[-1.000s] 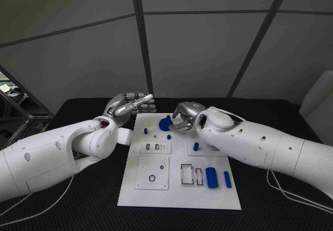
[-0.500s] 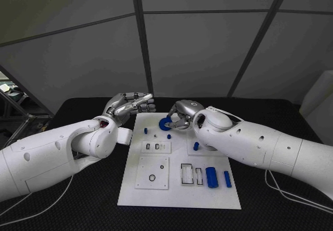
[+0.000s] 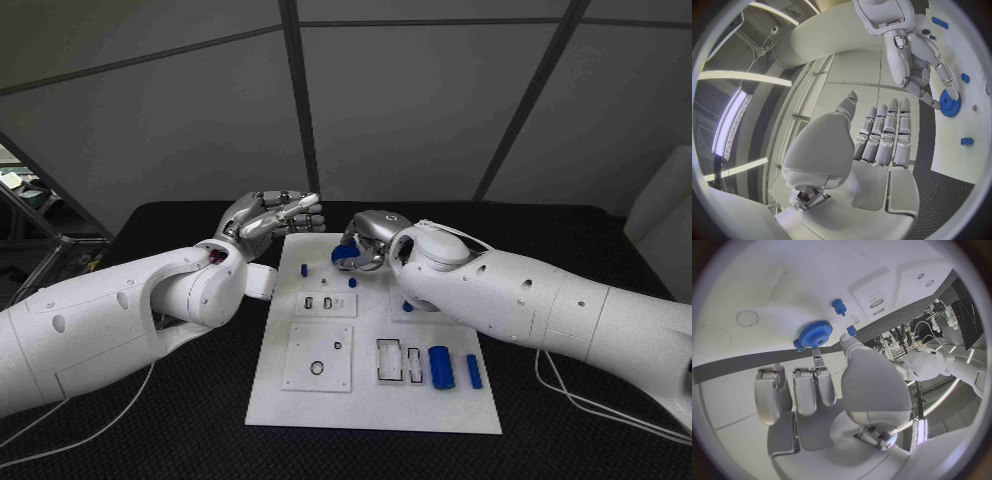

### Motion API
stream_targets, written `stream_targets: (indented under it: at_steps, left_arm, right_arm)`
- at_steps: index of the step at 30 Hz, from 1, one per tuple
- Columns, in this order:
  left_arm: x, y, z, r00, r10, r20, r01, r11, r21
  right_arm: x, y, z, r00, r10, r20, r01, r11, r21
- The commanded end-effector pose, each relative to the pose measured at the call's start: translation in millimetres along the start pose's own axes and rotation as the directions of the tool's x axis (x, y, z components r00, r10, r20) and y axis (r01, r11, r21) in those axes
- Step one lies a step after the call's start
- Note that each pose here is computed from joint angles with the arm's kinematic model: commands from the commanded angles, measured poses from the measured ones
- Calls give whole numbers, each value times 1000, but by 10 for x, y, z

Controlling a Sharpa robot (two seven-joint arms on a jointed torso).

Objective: Assemble the parts on the task board

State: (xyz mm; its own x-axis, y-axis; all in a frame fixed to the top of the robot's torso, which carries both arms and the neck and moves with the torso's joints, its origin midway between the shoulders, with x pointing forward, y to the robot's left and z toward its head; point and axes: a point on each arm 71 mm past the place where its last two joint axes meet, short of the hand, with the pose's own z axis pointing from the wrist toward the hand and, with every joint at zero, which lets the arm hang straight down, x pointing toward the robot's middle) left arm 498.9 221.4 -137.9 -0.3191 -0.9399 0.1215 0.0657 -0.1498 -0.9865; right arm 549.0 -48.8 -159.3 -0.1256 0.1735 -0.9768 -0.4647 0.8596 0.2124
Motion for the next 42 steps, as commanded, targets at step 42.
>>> stream_targets:
  at_steps: [42]
  left_arm:
    - [-97,-31,-36,1000,13,16,-13,1000,4]
  right_arm:
    - [-370,-992,-809,962,231,142,-231,973,-22]
